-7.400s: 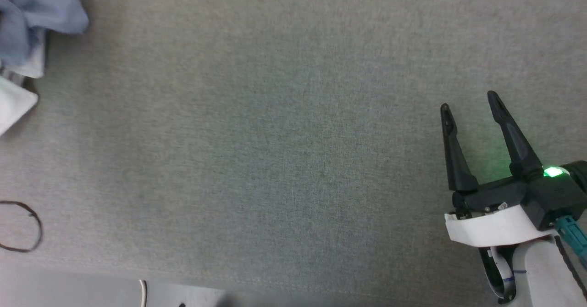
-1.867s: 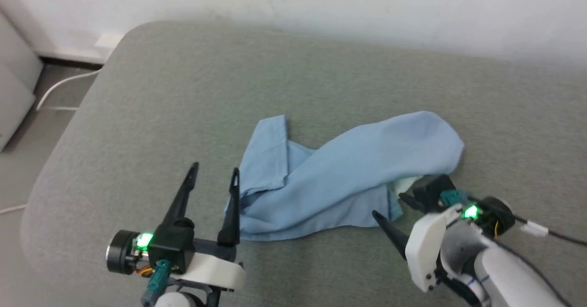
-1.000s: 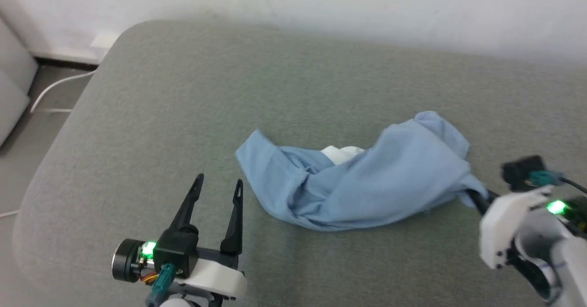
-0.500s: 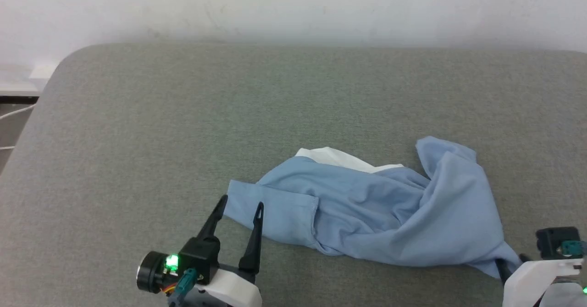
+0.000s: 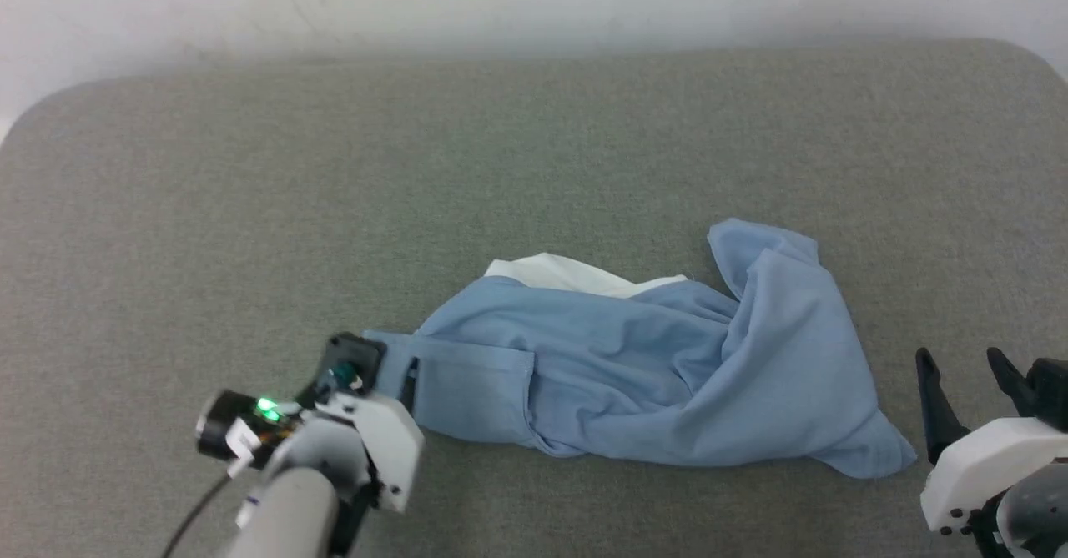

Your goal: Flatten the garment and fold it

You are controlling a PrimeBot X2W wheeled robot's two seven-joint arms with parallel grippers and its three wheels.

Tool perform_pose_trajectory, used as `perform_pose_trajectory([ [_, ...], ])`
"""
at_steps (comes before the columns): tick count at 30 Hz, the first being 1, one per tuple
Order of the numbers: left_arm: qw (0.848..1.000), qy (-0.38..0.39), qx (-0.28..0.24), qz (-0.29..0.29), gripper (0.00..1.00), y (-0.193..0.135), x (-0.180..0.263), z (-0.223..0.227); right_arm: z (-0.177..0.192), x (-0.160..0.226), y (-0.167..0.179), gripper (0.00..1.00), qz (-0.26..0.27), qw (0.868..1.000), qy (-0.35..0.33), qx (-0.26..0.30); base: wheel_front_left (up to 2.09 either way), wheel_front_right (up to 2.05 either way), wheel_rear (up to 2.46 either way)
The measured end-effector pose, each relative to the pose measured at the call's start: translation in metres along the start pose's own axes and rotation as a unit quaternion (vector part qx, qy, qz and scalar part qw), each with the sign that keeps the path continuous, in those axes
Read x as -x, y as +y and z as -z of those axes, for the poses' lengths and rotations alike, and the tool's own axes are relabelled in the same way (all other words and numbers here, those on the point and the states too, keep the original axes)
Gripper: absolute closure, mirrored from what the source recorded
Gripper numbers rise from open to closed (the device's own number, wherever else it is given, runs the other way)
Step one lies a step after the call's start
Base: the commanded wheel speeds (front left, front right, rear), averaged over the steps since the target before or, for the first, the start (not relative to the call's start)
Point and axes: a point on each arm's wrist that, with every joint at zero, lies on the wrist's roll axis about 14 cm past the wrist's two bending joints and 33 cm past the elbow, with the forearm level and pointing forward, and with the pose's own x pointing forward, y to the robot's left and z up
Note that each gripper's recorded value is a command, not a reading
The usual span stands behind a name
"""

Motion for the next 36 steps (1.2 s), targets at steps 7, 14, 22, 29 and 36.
perform_pose_trajectory([
  [7, 0.994, 0.093, -0.044, 0.024, 0.00, 0.016, -0.028, 0.022, 0.019, -0.008, -0.001, 0.00, 0.006, 1.000, 0.023, -0.006, 0.00, 0.00, 0.00],
  [14, 0.984, 0.158, -0.047, 0.072, 0.73, 0.011, -0.051, 0.037, 0.041, -0.015, -0.005, 0.00, 0.015, 0.999, 0.051, -0.009, 0.00, 0.00, 0.00],
  [22, 0.987, 0.105, -0.047, 0.110, 1.00, 0.005, -0.061, 0.015, 0.052, -0.018, -0.008, 0.00, 0.020, 0.998, 0.062, -0.015, 0.00, 0.00, 0.00],
  [29, 0.988, -0.143, -0.059, 0.024, 1.00, 0.046, -0.056, -0.103, 0.040, -0.013, -0.008, 0.00, 0.019, 0.999, 0.038, -0.019, 0.00, 0.00, 0.00],
  [36, 0.937, -0.331, -0.077, -0.081, 1.00, 0.099, -0.005, -0.189, 0.026, -0.013, 0.001, 0.00, 0.005, 1.000, 0.016, -0.019, 0.00, 0.00, 0.00],
])
